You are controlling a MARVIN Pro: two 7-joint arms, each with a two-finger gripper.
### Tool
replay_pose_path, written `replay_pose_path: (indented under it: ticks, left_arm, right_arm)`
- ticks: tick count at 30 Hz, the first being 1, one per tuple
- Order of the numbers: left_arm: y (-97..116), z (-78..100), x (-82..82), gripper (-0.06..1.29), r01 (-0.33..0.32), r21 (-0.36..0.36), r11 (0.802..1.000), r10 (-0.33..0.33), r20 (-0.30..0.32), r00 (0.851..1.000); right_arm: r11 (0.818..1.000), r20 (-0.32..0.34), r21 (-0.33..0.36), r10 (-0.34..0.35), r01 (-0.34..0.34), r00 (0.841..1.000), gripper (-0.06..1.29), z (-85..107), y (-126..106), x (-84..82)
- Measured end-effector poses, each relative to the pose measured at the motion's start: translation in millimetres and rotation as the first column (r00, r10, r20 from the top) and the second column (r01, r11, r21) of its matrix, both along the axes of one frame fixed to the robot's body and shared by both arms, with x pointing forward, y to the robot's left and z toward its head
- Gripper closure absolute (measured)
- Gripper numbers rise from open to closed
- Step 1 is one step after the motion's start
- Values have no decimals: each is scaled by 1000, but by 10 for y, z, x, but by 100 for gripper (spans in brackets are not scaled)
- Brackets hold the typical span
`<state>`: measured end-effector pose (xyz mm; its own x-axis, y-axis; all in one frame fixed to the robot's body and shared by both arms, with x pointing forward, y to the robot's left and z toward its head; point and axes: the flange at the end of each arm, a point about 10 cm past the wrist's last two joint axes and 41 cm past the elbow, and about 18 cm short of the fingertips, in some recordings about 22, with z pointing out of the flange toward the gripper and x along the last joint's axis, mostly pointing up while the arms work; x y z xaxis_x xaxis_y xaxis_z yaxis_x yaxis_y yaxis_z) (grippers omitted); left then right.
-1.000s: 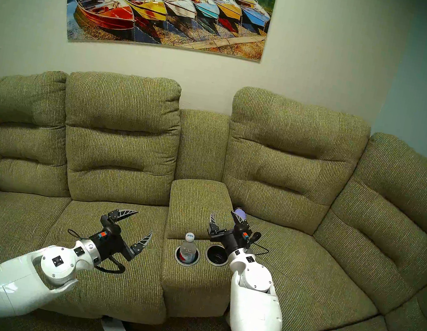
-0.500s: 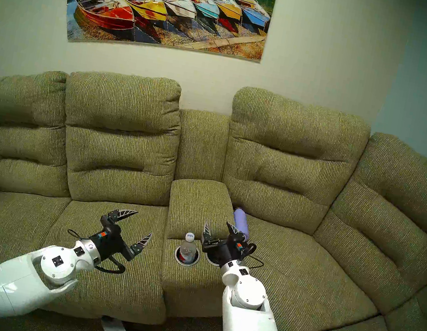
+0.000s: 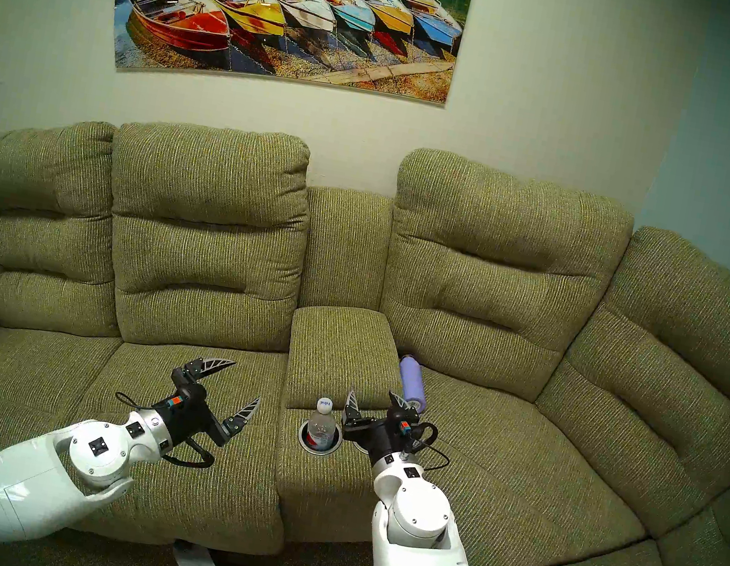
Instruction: Take bottles out of cup holder
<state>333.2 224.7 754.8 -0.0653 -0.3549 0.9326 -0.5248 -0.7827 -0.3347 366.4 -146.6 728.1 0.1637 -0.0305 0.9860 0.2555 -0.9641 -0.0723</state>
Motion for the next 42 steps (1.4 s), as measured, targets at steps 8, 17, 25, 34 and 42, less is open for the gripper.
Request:
replay_pose_path:
  ticks: [8, 17, 25, 34, 42]
  left_arm:
    - [1, 0, -1, -2, 0, 0, 1000, 0, 0, 1000]
    - [2, -1, -1, -2, 0, 0, 1000, 0, -1, 1000]
    - [2, -1, -2, -2, 0, 0, 1000, 0, -1, 1000]
    - [1, -2, -3, -2, 0, 0, 1000, 0, -1, 1000]
    - [1, -3, -3, -2, 0, 0, 1000, 0, -1, 1000]
  right_arm:
    - [1000, -4, 6, -8, 8, 1000, 3, -8, 21, -22]
    - [1000, 1, 10, -16, 16, 1000, 3, 6, 27, -12]
    - [1000, -38, -3, -29, 29, 999, 3, -158, 84, 32]
    - [1000, -66, -8, 11, -11, 998, 3, -279, 200, 113]
    - [999, -54, -21, 47, -48, 997, 3, -259, 271, 214]
